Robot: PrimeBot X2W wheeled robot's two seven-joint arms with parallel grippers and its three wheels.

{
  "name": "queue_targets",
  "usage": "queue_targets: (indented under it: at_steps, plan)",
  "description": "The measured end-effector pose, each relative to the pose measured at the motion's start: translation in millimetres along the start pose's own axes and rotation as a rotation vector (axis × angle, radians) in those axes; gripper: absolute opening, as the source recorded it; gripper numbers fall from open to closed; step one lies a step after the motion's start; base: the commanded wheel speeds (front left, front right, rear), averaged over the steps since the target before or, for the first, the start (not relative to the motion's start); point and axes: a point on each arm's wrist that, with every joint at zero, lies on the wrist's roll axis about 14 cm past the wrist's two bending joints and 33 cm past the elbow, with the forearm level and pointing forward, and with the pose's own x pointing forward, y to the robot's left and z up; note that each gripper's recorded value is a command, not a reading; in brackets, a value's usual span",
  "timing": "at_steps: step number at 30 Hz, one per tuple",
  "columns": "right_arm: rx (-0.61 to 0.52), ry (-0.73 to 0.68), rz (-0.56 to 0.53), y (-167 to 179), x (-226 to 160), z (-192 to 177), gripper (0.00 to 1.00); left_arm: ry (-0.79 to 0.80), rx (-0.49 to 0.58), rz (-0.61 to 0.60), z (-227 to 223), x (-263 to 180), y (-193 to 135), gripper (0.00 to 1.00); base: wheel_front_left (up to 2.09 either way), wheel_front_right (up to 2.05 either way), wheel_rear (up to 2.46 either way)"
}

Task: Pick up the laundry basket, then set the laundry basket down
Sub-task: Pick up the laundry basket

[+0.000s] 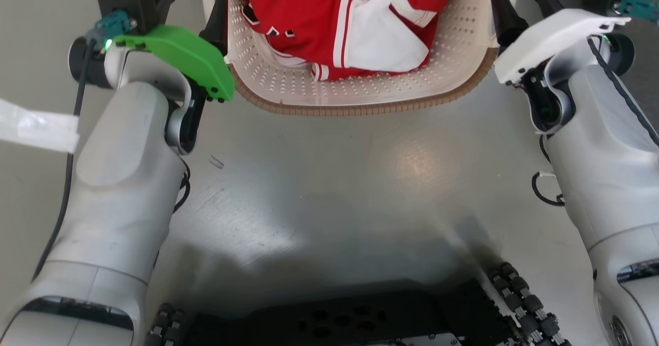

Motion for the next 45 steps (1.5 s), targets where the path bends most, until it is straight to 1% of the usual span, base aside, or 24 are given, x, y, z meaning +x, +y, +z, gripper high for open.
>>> queue_targets:
  at_steps: [3, 9, 17, 18, 19, 20, 21, 22, 23, 24, 27, 33, 45]
  plan:
    - [0.014, 0.024, -0.003, 0, 7, -9, 1.00, 0.028, 0.007, -0.010, -9, 6, 0, 1.00, 0.00, 0.00, 0.00]
    - [0.008, 0.063, 0.007, 1, 17, -22, 1.00, 0.095, -0.004, -0.008, -33, 13, 5, 1.00, 0.00, 0.00, 0.00]
    - [0.010, 0.081, -0.010, -7, 21, -32, 1.00, 0.131, -0.021, -0.017, -47, 21, 4, 1.00, 0.00, 0.00, 0.00]
    - [0.010, 0.086, -0.012, -7, 21, -34, 0.89, 0.134, -0.022, -0.016, -48, 21, 5, 1.00, 0.00, 0.00, 0.00]
    - [0.010, 0.087, -0.012, -7, 21, -35, 0.54, 0.134, -0.021, -0.015, -48, 22, 5, 1.00, 0.00, 0.00, 0.00]
    - [0.010, 0.084, -0.012, -6, 21, -34, 0.42, 0.135, -0.018, -0.013, -49, 22, 6, 1.00, 0.00, 0.00, 0.00]
    - [0.010, 0.085, -0.013, -6, 22, -34, 0.31, 0.136, -0.018, -0.012, -49, 23, 6, 0.87, 0.00, 0.00, 0.00]
    - [0.010, 0.085, -0.013, -6, 22, -34, 0.11, 0.136, -0.018, -0.012, -49, 23, 6, 0.49, 0.00, 0.00, 0.00]
    - [0.011, 0.084, -0.012, -6, 23, -33, 0.00, 0.137, -0.020, -0.011, -49, 23, 6, 0.34, 0.00, 0.00, 0.00]
    - [0.008, 0.078, -0.010, -5, 24, -31, 0.00, 0.140, -0.019, -0.013, -49, 24, 6, 0.00, 0.00, 0.00, 0.00]
    - [0.004, 0.074, 0.016, 4, 26, -31, 0.00, 0.125, -0.034, -0.029, -46, 26, -3, 0.00, 0.00, 0.00, 0.00]
    - [-0.001, 0.081, 0.030, 11, 23, -33, 0.00, 0.120, -0.033, -0.012, -41, 25, 1, 0.00, 0.00, 0.00, 0.00]
    - [-0.019, 0.059, 0.050, 23, 10, -15, 0.00, 0.101, -0.019, -0.007, -24, 14, -5, 0.00, 0.00, 0.00, 0.00]
